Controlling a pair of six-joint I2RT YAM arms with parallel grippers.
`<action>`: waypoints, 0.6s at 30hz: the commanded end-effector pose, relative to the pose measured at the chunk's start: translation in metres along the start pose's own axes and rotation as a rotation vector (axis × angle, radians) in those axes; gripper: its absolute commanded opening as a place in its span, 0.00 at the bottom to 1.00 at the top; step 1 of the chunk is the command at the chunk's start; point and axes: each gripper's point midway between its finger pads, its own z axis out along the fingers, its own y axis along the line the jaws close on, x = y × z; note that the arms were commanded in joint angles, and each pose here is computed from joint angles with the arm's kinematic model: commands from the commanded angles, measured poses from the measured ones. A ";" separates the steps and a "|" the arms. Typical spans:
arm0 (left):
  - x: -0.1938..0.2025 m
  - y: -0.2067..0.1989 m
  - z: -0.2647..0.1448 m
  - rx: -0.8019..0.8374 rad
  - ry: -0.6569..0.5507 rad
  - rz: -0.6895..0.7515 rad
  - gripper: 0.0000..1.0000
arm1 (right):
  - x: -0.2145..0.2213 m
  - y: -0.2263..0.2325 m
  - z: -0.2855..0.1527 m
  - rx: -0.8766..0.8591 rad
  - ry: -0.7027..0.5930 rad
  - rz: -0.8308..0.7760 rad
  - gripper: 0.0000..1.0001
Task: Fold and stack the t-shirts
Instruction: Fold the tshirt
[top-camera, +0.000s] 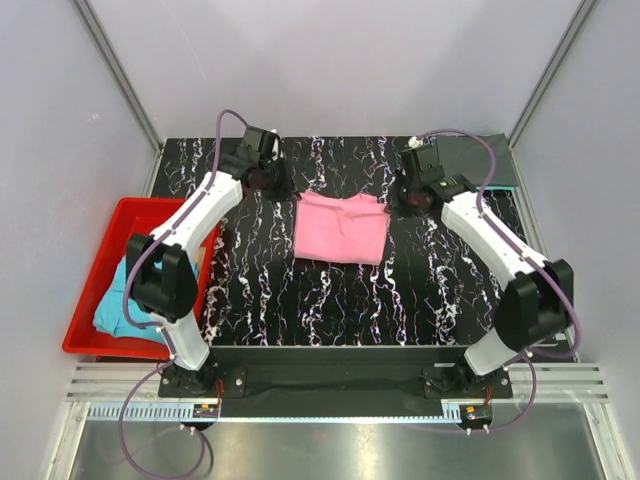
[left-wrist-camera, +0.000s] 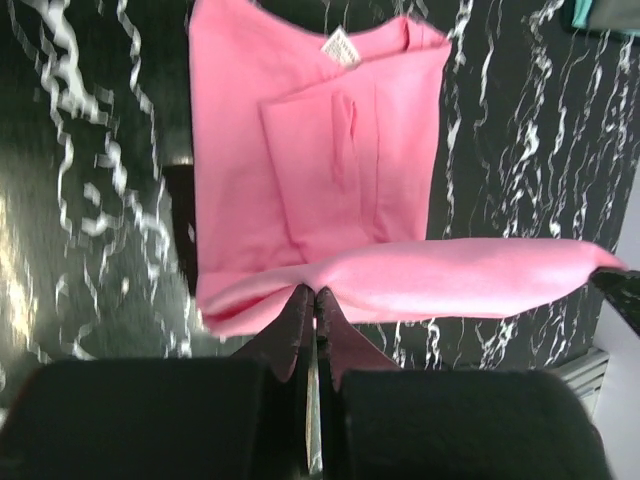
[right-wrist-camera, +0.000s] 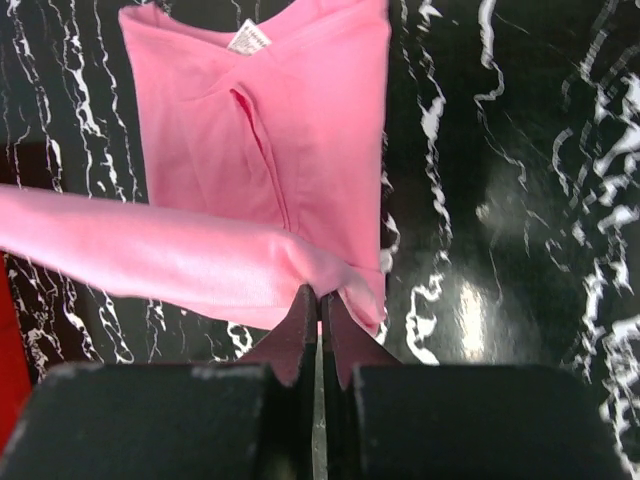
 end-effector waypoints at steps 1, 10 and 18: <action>-0.048 -0.013 0.009 0.111 -0.074 0.032 0.00 | -0.036 0.015 0.013 -0.077 -0.050 -0.041 0.00; -0.121 -0.022 0.056 0.308 -0.174 0.033 0.00 | -0.084 0.015 0.069 -0.099 -0.044 -0.023 0.03; -0.170 -0.011 0.109 0.452 -0.242 -0.011 0.00 | -0.104 0.000 0.129 -0.099 0.003 0.009 0.00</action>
